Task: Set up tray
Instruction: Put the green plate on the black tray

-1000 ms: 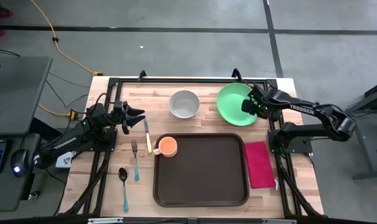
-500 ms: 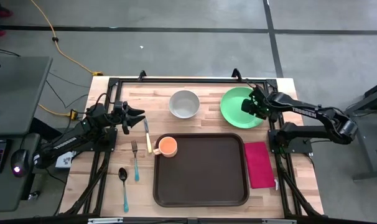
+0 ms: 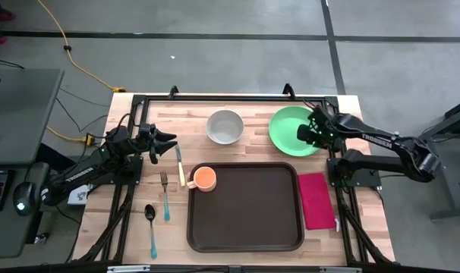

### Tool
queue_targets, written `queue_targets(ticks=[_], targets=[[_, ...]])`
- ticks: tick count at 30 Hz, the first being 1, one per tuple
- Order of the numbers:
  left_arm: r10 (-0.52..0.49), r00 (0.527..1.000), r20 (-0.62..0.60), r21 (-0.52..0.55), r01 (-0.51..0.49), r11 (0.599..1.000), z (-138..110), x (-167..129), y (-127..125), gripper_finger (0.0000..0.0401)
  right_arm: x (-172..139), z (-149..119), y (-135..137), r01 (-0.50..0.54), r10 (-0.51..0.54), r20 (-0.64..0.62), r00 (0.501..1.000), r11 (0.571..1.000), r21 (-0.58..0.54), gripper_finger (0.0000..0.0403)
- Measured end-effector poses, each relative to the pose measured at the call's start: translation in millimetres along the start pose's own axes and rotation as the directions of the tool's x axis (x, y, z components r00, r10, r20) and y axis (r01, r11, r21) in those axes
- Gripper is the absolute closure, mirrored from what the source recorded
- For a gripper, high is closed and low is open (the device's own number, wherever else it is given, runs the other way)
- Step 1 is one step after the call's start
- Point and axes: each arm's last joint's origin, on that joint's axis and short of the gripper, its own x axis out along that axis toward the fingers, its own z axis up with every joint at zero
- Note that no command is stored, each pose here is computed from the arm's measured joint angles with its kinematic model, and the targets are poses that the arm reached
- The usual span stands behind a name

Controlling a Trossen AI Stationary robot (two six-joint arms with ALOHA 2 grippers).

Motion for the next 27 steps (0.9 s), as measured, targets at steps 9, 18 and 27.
queue_targets(ticks=[9,18,27], targets=[[0.002,1.0,-0.005,-0.002,-0.002,1.0,0,0,0,0.019,-14,-9,-9,-0.062,0.063,-0.06,0.996,0.998,0.02,0.0279],[0.003,1.0,-0.007,-0.003,-0.003,1.0,-1,0,0,0.019,-22,-13,-14,-0.107,0.11,-0.068,0.992,0.993,0.044,0.0279],[0.007,1.0,-0.007,-0.004,-0.007,1.0,-1,0,0,0.019,-23,-15,-13,-0.141,0.149,-0.137,0.979,0.987,0.072,0.0279]])
